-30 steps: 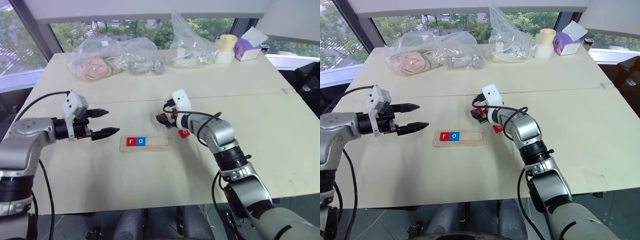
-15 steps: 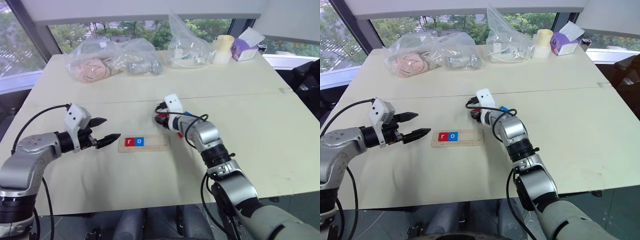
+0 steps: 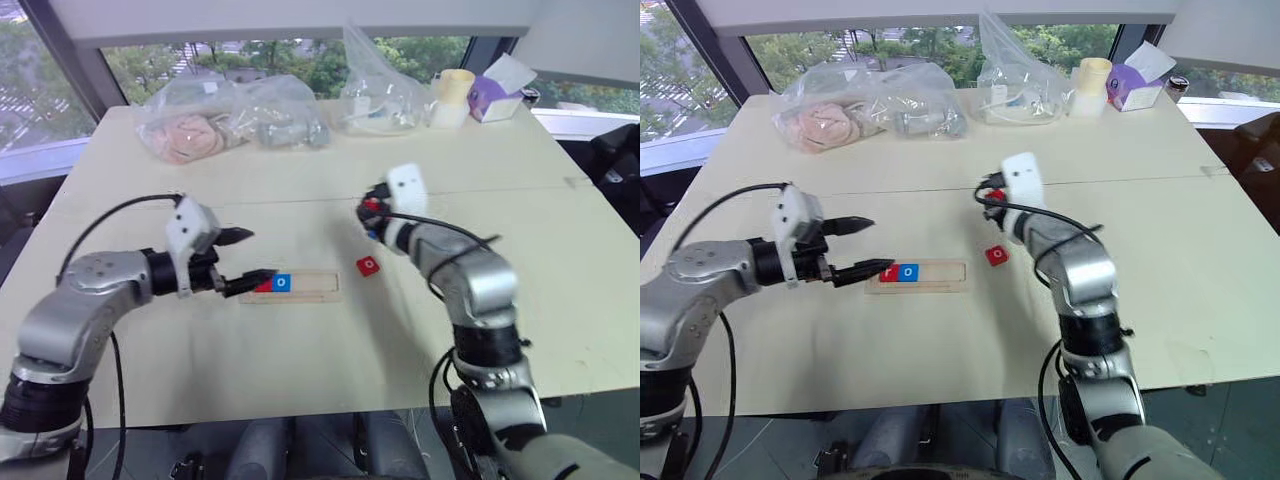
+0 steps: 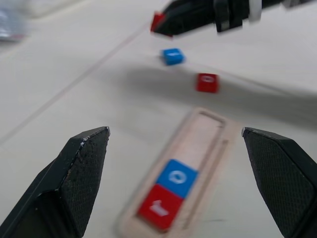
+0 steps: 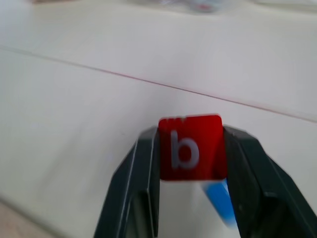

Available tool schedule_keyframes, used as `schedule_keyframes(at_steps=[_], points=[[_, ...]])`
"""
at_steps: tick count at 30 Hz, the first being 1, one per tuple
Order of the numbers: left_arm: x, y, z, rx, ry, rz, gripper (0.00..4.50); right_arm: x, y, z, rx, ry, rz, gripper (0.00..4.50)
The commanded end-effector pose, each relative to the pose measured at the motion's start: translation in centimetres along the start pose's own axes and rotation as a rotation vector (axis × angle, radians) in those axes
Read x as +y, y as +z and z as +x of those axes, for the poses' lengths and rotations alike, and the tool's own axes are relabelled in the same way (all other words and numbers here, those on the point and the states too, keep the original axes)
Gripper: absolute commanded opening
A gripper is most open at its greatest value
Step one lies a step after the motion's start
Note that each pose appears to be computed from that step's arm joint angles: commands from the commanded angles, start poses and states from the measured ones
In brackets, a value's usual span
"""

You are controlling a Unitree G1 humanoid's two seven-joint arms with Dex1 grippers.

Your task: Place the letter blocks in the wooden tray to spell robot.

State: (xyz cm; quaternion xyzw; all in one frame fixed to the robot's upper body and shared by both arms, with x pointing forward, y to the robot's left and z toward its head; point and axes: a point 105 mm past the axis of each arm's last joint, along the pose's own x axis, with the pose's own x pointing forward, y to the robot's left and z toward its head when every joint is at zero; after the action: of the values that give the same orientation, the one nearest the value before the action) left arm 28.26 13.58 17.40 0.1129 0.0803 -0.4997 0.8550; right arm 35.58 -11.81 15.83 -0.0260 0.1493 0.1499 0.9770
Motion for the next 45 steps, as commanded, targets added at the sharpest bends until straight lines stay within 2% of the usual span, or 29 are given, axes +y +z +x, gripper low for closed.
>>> schedule_keyframes(at_steps=[1,2,5,11,15,16,20,21,25,28,30,33,36,41,45], points=[[-1.3,0.6,1.0,-0.014,-0.071,0.04,4.5,-0.7,-1.1,-3.2,0.021,-0.071,0.148,1.17],[-1.0,0.3,1.1,0.001,-0.07,0.052,4.5,-1.0,-2.5,-3.8,0.067,-0.106,0.245,1.17],[-0.6,-0.1,1.1,0.024,-0.094,0.055,4.5,-1.2,-5.4,-5.6,0.15,-0.173,0.31,1.17],[-0.4,-0.1,1.3,0.042,-0.133,0.074,4.5,0.5,-7.9,-6.6,0.21,-0.16,0.328,1.17],[-0.6,-0.6,1.5,0.064,-0.156,0.077,4.5,0.7,-8.4,-6.4,0.231,-0.156,0.344,1.17],[-0.7,-0.7,1.5,0.069,-0.162,0.076,4.5,0.7,-8.5,-6.4,0.233,-0.154,0.349,2.22],[-0.9,-0.9,1.5,0.076,-0.168,0.073,4.5,0.6,-8.2,-6.3,0.23,-0.157,0.322,4.23],[-0.9,-1.0,1.4,0.078,-0.167,0.072,4.5,0.4,-7.8,-6.3,0.219,-0.163,0.31,4.46],[-1.1,-1.0,0.7,0.084,-0.198,0.042,4.5,-2.5,-3.6,-6.6,0.009,-0.14,0.183,4.46],[-2.0,-1.3,0.0,0.121,-0.28,0.037,4.5,-2.8,-2.1,-7.2,-0.054,0.035,0.071,4.46],[-3.0,-1.9,-0.4,0.159,-0.351,0.054,4.5,-2.8,-2.1,-7.9,-0.062,0.16,-0.075,4.46],[-3.9,-2.1,-0.9,0.195,-0.424,0.089,4.5,-2.7,-3.6,-9.2,-0.019,0.355,-0.311,4.46],[-4.2,-3.0,-1.4,0.262,-0.468,0.148,4.5,-3.3,-5.8,-10.0,0.045,0.497,-0.418,4.46],[-3.9,-2.9,-0.7,0.249,-0.436,0.172,4.5,-5.4,-6.7,-8.7,0.02,0.514,-0.5,4.46],[-4.0,-3.0,-0.5,0.235,-0.415,0.154,4.5,-5.8,-7.4,-7.7,0.004,0.57,-0.516,4.46]])
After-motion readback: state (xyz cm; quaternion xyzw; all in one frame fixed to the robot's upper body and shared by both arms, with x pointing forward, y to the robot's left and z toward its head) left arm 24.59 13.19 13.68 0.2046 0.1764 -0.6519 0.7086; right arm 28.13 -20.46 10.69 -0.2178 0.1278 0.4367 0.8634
